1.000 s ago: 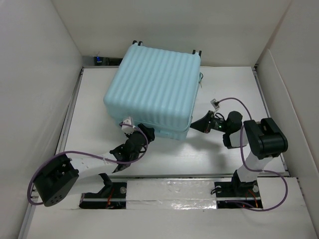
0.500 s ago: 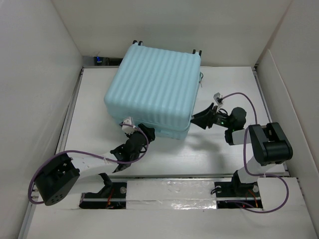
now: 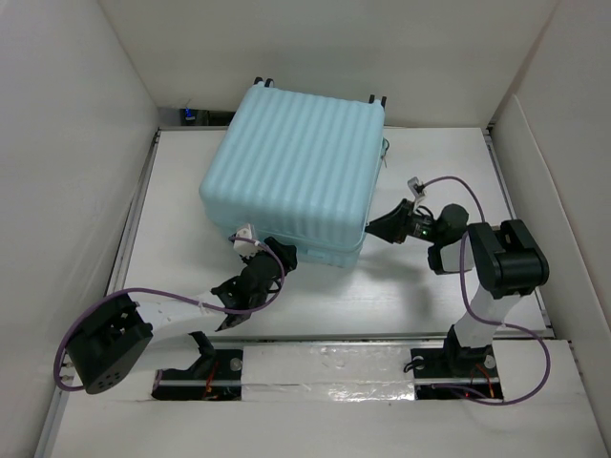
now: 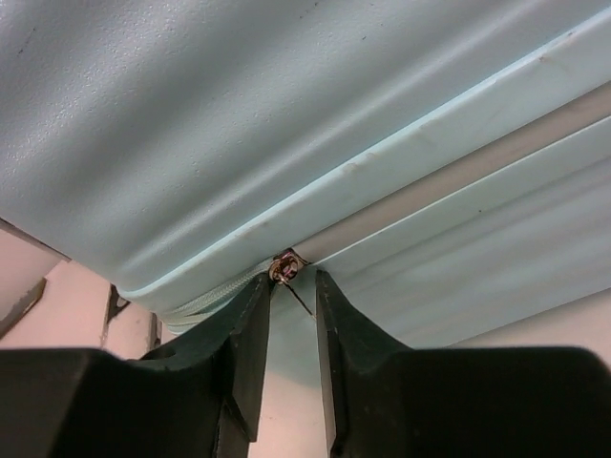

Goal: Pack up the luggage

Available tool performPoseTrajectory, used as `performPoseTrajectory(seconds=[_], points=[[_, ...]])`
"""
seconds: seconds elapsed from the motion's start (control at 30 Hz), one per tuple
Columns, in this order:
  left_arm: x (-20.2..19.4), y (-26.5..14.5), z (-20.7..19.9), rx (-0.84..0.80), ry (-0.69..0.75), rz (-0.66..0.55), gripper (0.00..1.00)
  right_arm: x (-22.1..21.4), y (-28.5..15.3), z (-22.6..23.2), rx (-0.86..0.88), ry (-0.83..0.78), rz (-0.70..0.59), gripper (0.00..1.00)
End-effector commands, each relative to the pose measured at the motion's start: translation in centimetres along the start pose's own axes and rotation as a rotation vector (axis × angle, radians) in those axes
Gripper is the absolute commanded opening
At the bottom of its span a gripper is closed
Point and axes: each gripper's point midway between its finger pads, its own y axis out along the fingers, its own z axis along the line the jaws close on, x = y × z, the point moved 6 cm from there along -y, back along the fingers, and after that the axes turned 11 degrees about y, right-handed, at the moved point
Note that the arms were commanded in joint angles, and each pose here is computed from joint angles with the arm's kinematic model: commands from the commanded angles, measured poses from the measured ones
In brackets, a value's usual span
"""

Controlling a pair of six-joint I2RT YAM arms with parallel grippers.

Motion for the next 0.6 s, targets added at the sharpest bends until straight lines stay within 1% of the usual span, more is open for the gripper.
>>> performPoseTrajectory(seconds=[0.0,0.03,0.07,0.1,0.17,0.23,0.33,0.4,0.43,0.47,0.5,0.53,0.57], points=[[-1.2,-0.6,-1.4,-0.102,0.066,0.083,0.46,1.0,0.4,1.9,0.108,-0.224,-0.062,0.28],[-1.2,-0.6,-1.4,-0.102,0.067,0.083,0.46,1.0,0.3,1.9,0.101,-0.219,-0.064,0.19],[-1.2,-0.6,-1.5,-0.105,0.064,0.082,0.46,1.0,0.3,1.9,0.099,-0.219,-0.065,0.16],[-1.1,-0.6,-1.6,-0.106,0.063,0.081,0.46,1.0,0.3,1.9,0.096,-0.222,-0.067,0.15],[-1.2,-0.5,-1.6,-0.107,0.065,0.080,0.44,1.0,0.2,2.0,0.090,-0.225,-0.074,0.09],[-1.1,-0.4,-1.8,-0.112,0.068,0.077,0.42,1.2,0.2,2.3,0.087,-0.231,-0.087,0.04],[-0.8,-0.1,-2.3,-0.120,0.073,0.066,0.40,1.6,0.0,3.2,0.082,-0.250,-0.109,0.01],[-0.6,0.1,-2.5,-0.117,0.076,0.055,0.40,0.8,-0.3,3.5,0.056,-0.227,-0.106,0.00],[-0.5,0.2,-2.7,-0.119,0.080,0.048,0.39,1.0,-0.1,4.6,0.065,-0.281,-0.106,0.00],[-0.5,0.4,-2.8,-0.118,0.083,0.044,0.39,-0.3,0.4,4.5,0.033,-0.220,-0.072,0.00],[-0.2,0.5,-3.1,-0.122,0.084,0.034,0.38,-0.7,0.6,4.6,-0.026,-0.224,-0.055,0.00],[-0.1,0.6,-3.3,-0.125,0.084,0.031,0.38,-1.1,1.1,4.8,-0.005,-0.279,-0.036,0.00],[-0.2,0.8,-3.3,-0.122,0.092,0.032,0.38,-1.6,1.1,5.0,-0.091,-0.241,-0.016,0.00]])
